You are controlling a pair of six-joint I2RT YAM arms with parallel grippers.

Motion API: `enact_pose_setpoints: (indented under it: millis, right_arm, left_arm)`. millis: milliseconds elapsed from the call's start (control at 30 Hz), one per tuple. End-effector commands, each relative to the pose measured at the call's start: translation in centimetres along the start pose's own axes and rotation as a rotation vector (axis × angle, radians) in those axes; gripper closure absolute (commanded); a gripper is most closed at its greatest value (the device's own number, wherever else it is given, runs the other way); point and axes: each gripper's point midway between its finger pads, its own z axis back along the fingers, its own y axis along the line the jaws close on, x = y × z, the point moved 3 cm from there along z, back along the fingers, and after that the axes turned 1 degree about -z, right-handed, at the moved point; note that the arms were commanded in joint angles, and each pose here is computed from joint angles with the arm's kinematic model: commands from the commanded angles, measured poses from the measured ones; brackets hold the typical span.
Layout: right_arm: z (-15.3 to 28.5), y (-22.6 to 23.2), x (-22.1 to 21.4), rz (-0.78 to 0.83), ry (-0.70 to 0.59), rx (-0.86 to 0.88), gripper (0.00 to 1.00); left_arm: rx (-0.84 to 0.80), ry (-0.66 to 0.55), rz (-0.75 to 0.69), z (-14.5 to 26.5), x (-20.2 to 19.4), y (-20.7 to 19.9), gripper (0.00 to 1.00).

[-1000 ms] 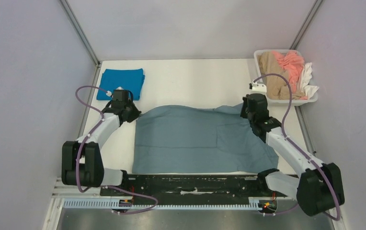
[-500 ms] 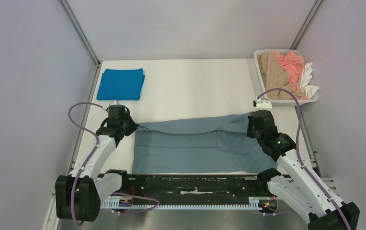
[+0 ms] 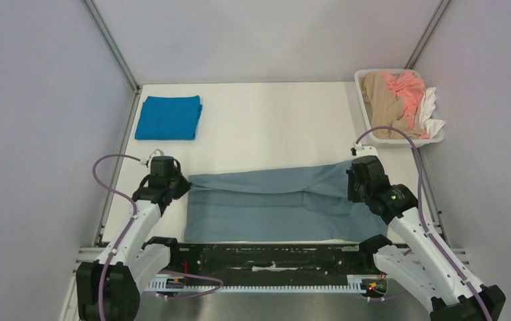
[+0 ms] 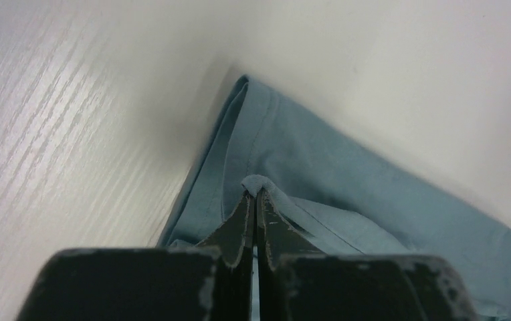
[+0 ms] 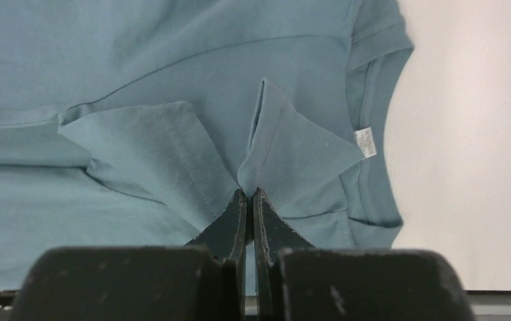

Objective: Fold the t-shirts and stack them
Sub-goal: Fold the other side of the tshirt into a rectangle

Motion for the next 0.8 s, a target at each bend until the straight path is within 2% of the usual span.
enact_pose_setpoints:
  millis: [0,67,100,167,200,267,300,333,433,533,633,767]
  right_arm:
    - [0.1,0.6,-2.6,-0.015,0.105,0.05,0.97]
    - [-0.2,1.0,-4.8,-0.044,0.179,0.071,0.89]
    - [-0.2,1.2,-5.9,-0.075,0.221,0.079,0.84]
    - [0.0,2.0,-8.2,-0.076,0.312,0.152,0.7]
    - [0.4,2.1,-8.5,-0.085,0.324,0.165,0.59]
    - [1.2,1.8,-7.3,-0.087,0.268,0.158,0.35]
    - [1.6,1.7,-6.4,-0.085,0.233,0.153,0.17]
    - [2.0,1.6,-5.5,-0.081,0.196,0.156,0.03]
    - [2.0,2.4,-3.0,-0.087,0.088,0.203,0.02]
    - [0.7,3.9,-1.4,-0.114,0.01,0.266,0.02]
    - [-1.7,5.1,-0.1,-0.125,-0.031,0.284,0.02]
    - [-5.1,5.1,-0.2,-0.206,-0.003,0.19,0.02]
  left_arm:
    - [0.022,0.001,0.048,0.1,-0.6,0.6,0.97]
    - [0.053,-0.01,0.073,0.4,-0.7,1.2,0.75]
    - [0.072,-0.028,0.091,0.7,-0.5,1.5,0.62]
    - [0.108,-0.081,0.14,1.7,0.7,1.6,0.32]
    - [0.095,-0.12,0.15,2.6,1.9,0.9,0.24]
    - [0.076,-0.195,0.174,4.3,4.4,-0.3,0.22]
    - [0.054,-0.224,0.178,5.1,5.4,-1.1,0.21]
    - [0.029,-0.24,0.181,5.7,6.2,-1.8,0.21]
    - [-0.108,-0.18,0.142,5.7,6.2,-4.6,0.2]
    - [-0.259,-0.03,0.078,4.2,3.8,-7.6,0.19]
    - [-0.261,0.114,-0.027,2.0,0.0,-9.0,0.19]
    - [-0.2,0.247,-0.119,-0.6,-4.1,-9.1,0.18]
